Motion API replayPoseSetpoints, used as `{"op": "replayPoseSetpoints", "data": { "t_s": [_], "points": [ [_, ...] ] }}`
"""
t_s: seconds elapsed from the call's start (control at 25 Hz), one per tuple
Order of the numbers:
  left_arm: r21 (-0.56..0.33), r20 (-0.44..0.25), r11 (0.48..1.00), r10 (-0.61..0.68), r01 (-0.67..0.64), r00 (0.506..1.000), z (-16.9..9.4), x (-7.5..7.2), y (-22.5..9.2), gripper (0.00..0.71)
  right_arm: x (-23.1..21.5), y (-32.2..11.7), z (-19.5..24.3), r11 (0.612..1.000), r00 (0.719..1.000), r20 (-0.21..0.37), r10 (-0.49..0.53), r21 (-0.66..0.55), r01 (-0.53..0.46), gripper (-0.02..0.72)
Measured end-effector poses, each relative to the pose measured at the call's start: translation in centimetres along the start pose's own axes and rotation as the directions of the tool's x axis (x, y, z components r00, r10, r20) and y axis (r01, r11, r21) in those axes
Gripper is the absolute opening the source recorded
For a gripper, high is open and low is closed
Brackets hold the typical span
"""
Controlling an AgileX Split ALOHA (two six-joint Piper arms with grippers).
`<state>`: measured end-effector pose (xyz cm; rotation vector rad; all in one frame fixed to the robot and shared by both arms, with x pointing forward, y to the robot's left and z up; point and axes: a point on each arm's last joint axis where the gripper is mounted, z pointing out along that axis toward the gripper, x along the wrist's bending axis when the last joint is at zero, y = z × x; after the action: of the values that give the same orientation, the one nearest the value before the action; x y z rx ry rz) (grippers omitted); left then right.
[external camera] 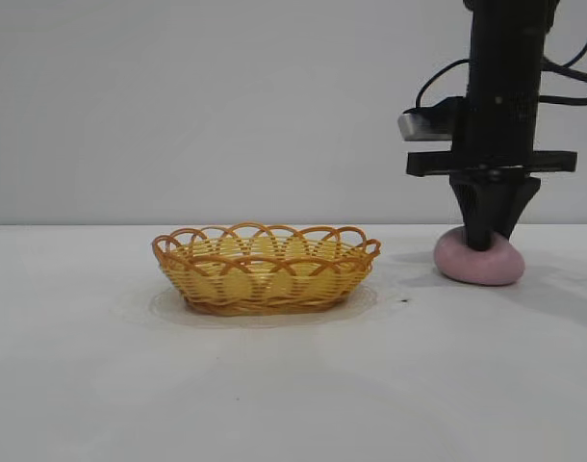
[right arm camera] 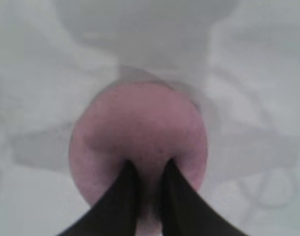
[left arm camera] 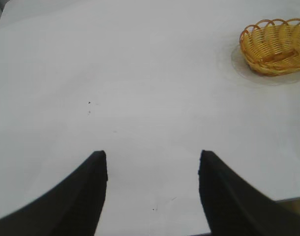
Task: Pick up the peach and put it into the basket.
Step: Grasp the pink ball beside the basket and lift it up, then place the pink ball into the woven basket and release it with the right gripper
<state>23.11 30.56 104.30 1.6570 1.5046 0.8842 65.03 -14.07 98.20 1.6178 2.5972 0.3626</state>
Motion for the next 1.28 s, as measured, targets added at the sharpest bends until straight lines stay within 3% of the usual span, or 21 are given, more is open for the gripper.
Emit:
{"op": "replayPoseSetpoints", "data": {
  "t_s": [0.2,0.4,0.56,0.88,0.92,1.0,1.28],
  "points": [
    [0.0,-0.069,0.999,-0.04,0.04,0.997,0.0,-0.1,0.0,0.358,4.9,0.2,-3.1,0.992,0.993,-0.043,-0.108,-0.074,0.105,0.0],
    [0.0,-0.073,0.999,-0.041,0.041,0.996,0.0,-0.1,0.0,0.358,9.3,0.0,-2.6,0.976,0.974,-0.084,-0.21,-0.084,0.203,0.0],
    [0.0,-0.073,0.999,-0.041,0.041,0.996,0.0,-0.1,0.0,0.358,12.0,0.1,-0.5,0.964,0.961,-0.103,-0.258,-0.095,0.248,0.0],
    [0.0,-0.073,0.999,-0.041,0.041,0.996,0.0,-0.1,0.0,0.358,12.7,-0.2,4.6,0.97,0.961,-0.132,-0.244,-0.011,0.245,0.0],
    [0.0,-0.073,0.999,-0.041,0.041,0.996,0.0,-0.1,0.0,0.358,12.7,-0.2,4.6,0.97,0.961,-0.133,-0.243,-0.013,0.243,0.06],
    [-0.001,-0.073,0.999,-0.041,0.041,0.996,-0.1,-0.1,0.0,0.358,12.8,-0.2,4.6,0.971,0.961,-0.138,-0.24,-0.017,0.24,0.06],
    [-0.001,-0.077,0.999,-0.044,0.044,0.996,-0.1,-0.1,0.0,0.358,12.8,-0.3,4.3,0.979,0.969,-0.141,-0.201,-0.008,0.202,0.427]
  ]
}}
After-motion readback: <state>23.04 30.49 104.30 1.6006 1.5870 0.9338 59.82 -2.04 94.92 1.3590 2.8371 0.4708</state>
